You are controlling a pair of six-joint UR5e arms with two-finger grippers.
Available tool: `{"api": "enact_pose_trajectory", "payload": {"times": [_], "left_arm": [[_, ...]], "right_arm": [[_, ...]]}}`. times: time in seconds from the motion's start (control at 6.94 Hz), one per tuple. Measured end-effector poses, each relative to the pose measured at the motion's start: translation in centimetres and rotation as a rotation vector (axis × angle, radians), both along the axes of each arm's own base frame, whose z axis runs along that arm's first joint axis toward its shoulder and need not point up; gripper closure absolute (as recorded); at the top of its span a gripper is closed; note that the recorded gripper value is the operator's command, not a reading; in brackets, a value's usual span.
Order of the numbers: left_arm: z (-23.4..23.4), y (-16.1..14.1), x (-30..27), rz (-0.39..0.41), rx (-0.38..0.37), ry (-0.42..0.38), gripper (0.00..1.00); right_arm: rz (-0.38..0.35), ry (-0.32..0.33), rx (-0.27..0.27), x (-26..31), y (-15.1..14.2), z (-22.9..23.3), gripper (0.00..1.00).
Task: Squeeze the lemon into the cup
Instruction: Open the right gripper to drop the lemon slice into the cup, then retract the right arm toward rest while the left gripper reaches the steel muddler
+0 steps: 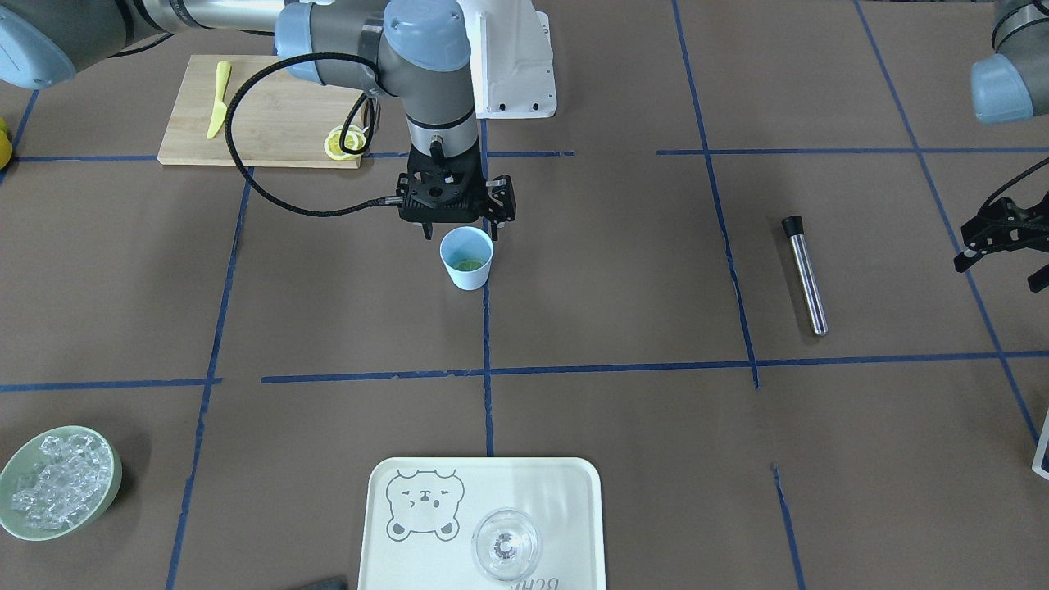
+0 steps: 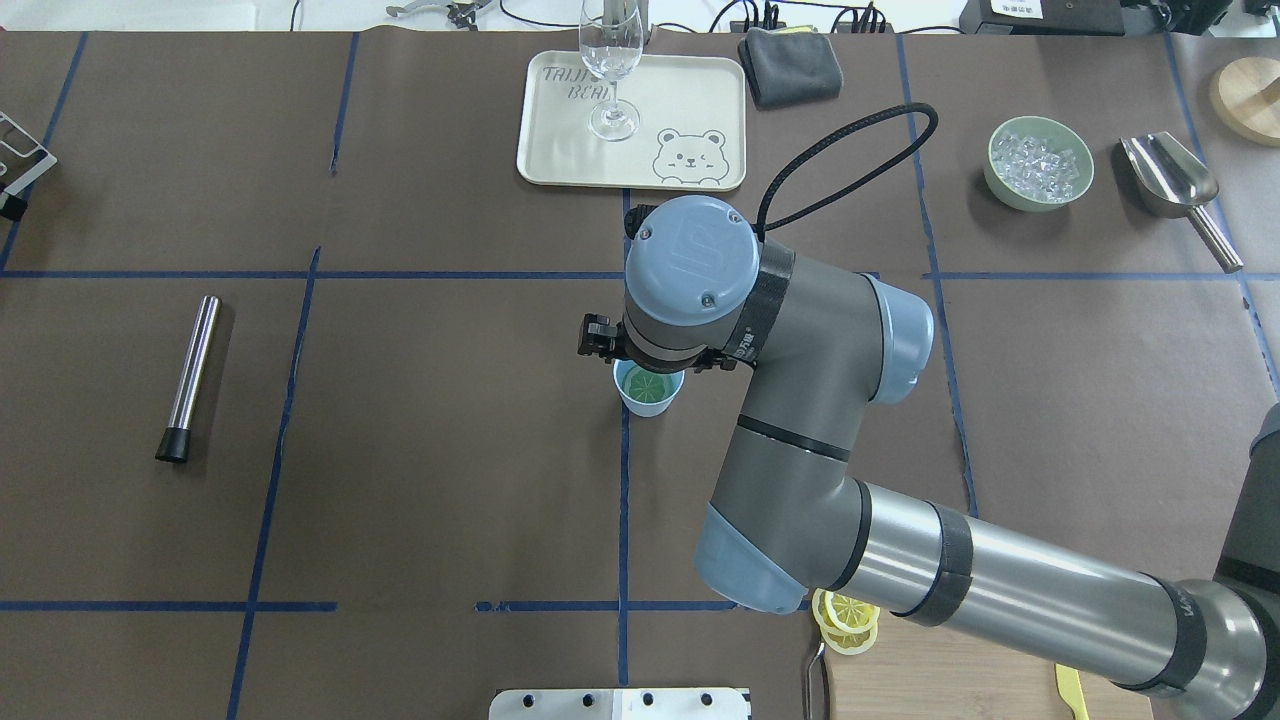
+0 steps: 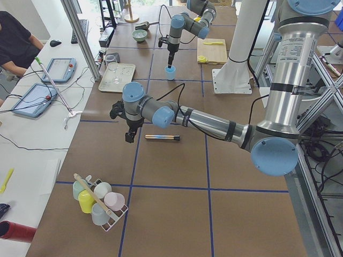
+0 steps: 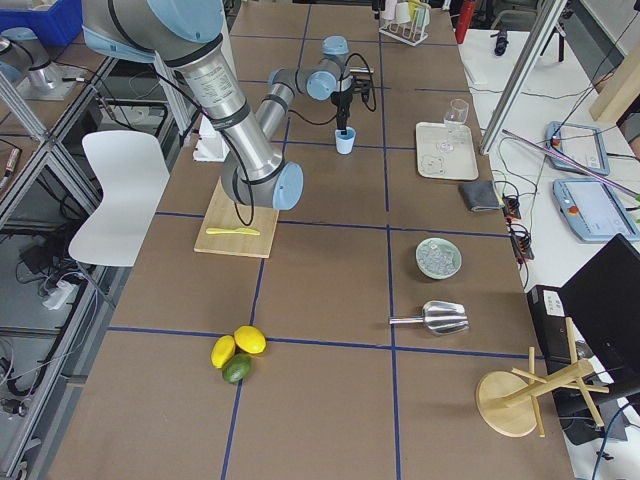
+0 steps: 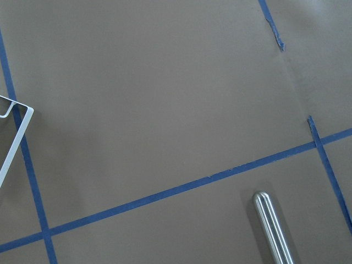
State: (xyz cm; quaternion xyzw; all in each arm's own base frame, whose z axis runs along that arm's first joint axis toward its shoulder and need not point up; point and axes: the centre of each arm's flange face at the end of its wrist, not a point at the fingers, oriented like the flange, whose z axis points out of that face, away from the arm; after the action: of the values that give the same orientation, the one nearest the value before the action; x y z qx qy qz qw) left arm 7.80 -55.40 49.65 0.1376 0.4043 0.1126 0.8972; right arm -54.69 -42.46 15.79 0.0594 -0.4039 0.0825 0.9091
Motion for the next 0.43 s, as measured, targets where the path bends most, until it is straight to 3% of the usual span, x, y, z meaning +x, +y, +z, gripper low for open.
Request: {"api": "enact_pose_trajectory", "payload": {"times": [0.43], "left_arm": [[-1.1, -1.2, 5.5, -0.009, -0.1, 0.022, 0.0]], "right_arm": [[0.0, 0.012, -0.007, 6.3, -5.1, 2.9, 0.0]]}}
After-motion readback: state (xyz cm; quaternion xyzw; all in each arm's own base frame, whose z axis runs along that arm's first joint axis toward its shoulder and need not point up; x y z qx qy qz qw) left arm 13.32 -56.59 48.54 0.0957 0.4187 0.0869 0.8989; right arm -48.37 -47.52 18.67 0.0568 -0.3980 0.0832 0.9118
